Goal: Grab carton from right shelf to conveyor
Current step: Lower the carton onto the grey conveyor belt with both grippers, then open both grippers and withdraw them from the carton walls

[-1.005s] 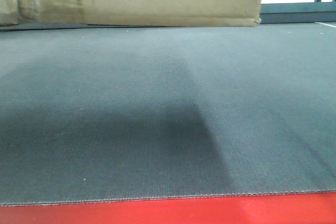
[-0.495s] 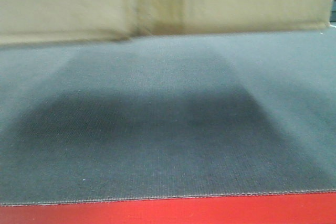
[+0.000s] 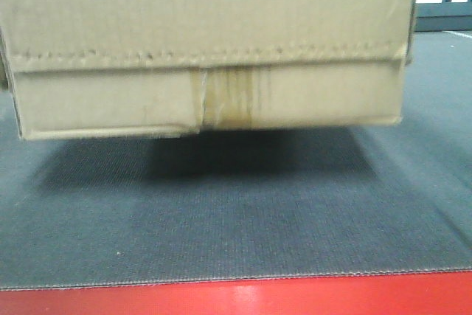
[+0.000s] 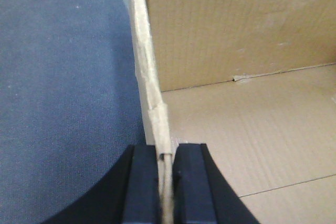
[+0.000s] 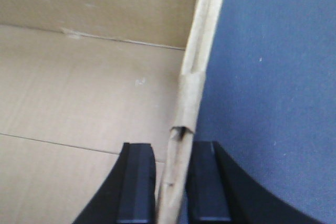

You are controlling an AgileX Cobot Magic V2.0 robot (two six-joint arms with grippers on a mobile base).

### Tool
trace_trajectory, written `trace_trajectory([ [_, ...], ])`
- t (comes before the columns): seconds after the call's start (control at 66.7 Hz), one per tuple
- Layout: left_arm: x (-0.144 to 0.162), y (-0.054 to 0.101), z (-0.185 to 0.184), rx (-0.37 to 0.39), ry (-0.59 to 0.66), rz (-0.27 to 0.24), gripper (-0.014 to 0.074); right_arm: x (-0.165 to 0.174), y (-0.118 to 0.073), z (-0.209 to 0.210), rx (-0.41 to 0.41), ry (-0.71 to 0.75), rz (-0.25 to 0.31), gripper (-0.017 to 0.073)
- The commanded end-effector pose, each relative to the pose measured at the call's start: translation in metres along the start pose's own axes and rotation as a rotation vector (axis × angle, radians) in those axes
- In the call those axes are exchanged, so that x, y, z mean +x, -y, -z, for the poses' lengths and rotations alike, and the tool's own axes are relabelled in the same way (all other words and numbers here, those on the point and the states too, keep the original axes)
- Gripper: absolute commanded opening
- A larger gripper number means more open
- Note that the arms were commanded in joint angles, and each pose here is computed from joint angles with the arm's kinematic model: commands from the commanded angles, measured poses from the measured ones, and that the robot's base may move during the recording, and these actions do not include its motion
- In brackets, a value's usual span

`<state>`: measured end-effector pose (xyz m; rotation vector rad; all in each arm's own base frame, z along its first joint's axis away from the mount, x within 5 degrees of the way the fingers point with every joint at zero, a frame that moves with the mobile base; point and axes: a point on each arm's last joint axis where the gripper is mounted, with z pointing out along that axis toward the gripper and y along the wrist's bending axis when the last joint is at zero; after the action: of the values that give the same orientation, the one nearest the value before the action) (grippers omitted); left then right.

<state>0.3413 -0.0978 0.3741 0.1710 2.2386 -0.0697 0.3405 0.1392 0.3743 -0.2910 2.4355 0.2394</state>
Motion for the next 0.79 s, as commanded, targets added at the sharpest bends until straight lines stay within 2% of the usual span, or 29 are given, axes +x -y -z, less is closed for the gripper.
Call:
trace_trajectory([
  [0.0,-0.005,0.001,0.0,0.014,0.042,-0.004,0.005,-0.007,0.005,-0.004,0.026,0.046,0.009,0.0175],
  [0.075,-0.004,0.001,-0.001,0.014,0.04,-0.004,0.0176,-0.006,0.005,-0.006,0.027,0.042,0.009,0.0385],
  [0.09,-0.004,0.001,-0.001,0.014,0.04,-0.004,0.0208,-0.006,0.005,-0.006,0.027,0.042,0.009,0.0405],
  [0.15,-0.005,0.001,-0.001,0.014,0.042,-0.004,0.038,-0.007,0.005,-0.006,0.026,0.045,0.009,0.0561],
  [0.18,-0.006,0.001,0.0,0.015,0.044,-0.004,0.0444,-0.007,0.005,-0.006,0.026,0.046,0.009,0.0578],
  [0.225,-0.007,0.001,0.001,0.014,0.045,-0.003,0.0598,-0.007,0.005,-0.003,0.025,0.053,0.009,0.0569],
  [0.255,-0.008,0.001,0.003,0.013,0.046,-0.002,0.0629,-0.007,0.005,-0.001,0.025,0.058,0.009,0.0568],
  [0.435,-0.02,-0.003,0.03,0.004,0.074,0.009,0.0469,-0.009,0.004,0.026,0.016,0.117,0.008,0.0564],
  [0.555,-0.024,-0.007,0.06,0.004,0.121,0.017,0.0323,-0.009,0.004,0.052,0.008,0.173,0.007,0.0472],
  [0.645,-0.026,-0.011,0.081,-0.012,0.154,0.013,0.0145,-0.008,0.005,0.073,0.018,0.211,0.016,0.0315],
  [0.72,-0.025,-0.02,0.094,-0.047,0.16,0.013,-0.002,-0.006,0.008,0.091,0.046,0.245,0.034,0.0104],
  [0.78,-0.023,-0.028,0.099,-0.073,0.148,0.008,-0.0017,-0.004,0.011,0.098,0.067,0.253,0.043,-0.0034],
])
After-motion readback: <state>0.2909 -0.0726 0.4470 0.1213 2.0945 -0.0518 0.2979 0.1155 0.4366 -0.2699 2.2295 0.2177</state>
